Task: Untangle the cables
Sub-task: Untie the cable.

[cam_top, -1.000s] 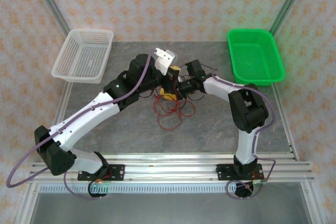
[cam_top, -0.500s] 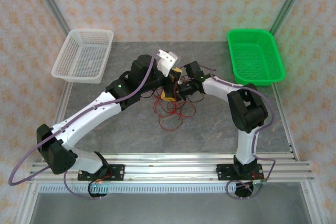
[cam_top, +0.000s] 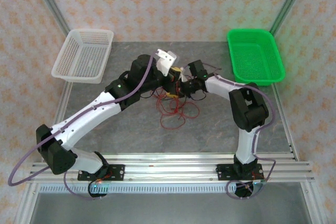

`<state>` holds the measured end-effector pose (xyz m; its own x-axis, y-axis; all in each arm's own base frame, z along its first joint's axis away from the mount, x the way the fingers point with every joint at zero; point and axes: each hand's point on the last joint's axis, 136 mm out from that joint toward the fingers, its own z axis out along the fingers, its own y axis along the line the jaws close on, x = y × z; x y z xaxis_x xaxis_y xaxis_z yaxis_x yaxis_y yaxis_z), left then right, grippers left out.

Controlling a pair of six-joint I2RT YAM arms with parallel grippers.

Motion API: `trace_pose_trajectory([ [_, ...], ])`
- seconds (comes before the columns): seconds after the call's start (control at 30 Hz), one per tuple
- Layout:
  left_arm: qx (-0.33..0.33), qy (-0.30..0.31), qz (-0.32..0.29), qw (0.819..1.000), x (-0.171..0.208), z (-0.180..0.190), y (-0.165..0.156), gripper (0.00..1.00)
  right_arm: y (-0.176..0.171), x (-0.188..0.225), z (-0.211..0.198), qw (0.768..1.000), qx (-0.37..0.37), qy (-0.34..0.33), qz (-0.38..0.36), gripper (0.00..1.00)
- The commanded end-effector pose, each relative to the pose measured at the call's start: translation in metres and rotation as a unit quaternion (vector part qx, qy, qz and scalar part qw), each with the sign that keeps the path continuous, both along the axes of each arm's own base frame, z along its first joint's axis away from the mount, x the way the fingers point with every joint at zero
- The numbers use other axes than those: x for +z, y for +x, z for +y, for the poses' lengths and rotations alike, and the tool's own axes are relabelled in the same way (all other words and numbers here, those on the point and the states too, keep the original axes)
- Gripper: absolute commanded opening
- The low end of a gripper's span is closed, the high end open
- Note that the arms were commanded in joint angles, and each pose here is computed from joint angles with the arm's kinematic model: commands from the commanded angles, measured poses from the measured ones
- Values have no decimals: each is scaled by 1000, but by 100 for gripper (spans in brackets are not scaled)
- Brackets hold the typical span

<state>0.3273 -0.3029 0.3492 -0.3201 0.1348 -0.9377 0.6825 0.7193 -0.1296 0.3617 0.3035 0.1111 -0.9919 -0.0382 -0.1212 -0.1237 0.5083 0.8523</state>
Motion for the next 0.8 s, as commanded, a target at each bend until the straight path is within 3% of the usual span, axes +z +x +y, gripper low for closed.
trace_pose_trajectory([
  [0.0,54,-83,-43,994,78,30,-14,0,61,30,-45,987,-128,-46,-84,0],
  [0.3,175,-158,-52,970,135,94,-28,0,109,42,-116,931,-277,-156,-178,0],
  [0.47,225,-180,-68,955,162,128,-41,0,121,44,-142,902,-318,-209,-207,0],
  [0.77,291,-197,-112,929,203,181,-65,0,130,38,-169,869,-356,-259,-228,0],
])
